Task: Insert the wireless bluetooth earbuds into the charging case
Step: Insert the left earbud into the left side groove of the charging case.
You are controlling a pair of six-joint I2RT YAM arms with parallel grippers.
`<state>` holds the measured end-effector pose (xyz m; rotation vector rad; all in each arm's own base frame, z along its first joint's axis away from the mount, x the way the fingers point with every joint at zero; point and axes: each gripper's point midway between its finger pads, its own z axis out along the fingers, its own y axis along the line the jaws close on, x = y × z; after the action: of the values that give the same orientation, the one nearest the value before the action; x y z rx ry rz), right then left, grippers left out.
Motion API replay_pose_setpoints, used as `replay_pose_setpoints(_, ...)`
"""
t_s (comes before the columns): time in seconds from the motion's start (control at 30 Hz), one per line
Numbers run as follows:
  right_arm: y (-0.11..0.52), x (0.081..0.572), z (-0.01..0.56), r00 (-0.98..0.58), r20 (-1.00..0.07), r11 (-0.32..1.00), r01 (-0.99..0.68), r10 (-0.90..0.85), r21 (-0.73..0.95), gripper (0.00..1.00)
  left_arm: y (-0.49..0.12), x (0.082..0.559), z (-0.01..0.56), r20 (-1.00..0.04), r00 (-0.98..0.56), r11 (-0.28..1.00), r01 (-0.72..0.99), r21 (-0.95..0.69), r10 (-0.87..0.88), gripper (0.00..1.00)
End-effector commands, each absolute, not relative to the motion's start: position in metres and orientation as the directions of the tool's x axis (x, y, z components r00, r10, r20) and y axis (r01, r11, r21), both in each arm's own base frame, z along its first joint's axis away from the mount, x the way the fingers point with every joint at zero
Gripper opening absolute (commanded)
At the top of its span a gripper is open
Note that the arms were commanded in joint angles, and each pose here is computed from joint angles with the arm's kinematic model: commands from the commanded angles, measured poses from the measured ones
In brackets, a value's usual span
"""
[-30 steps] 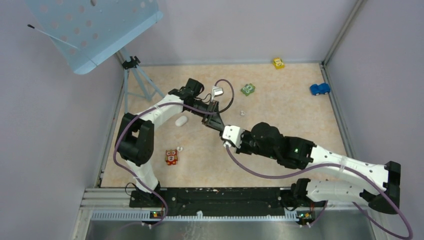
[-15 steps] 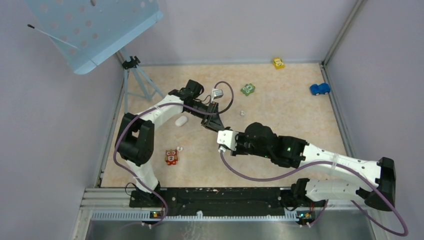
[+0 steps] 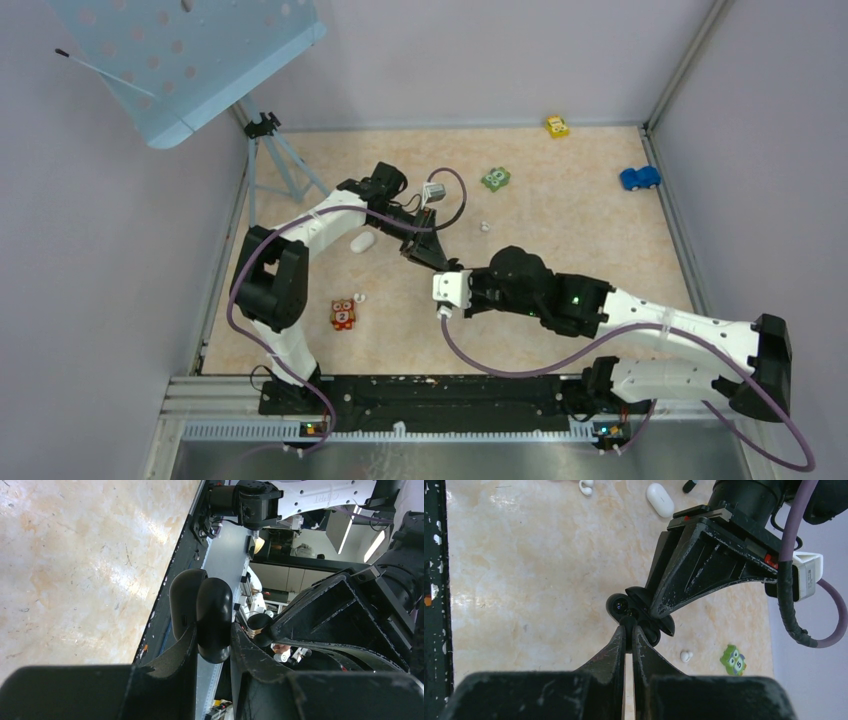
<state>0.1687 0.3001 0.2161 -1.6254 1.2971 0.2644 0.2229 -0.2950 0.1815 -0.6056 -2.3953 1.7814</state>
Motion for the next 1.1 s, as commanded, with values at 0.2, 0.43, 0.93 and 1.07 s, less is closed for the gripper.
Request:
replay_pose_setpoints(0.2,0.317,0.171,0.218,0.536,-0.637,0.035,-0.749,-0.554,-0.661,0.00,-0.295,0.219,0.192,-0.171,-0.906,0.190,0.260,-0.947,0.388,0.00)
replay_pose_setpoints(0.43,0.320,0.170,0.212,0.573,-0.619,0.010,-0.729,-0.537,-0.684,0.00,-0.295,0.219,0.198,-0.181,-0.903,0.165,0.262,-0.951,0.389,0.00)
replay_pose_setpoints(0.93,0.327,0.166,0.199,0.625,-0.570,-0.091,-0.713,-0.534,-0.696,0.00,-0.297,0.218,0.206,-0.178,-0.903,0.139,0.249,-0.959,0.391,0.00)
replay_pose_setpoints(1.07,0.323,0.168,0.200,0.634,-0.555,-0.081,-0.694,-0.538,-0.715,0.00,-0.296,0.217,0.203,-0.168,-0.904,0.144,0.241,-0.960,0.392,0.00)
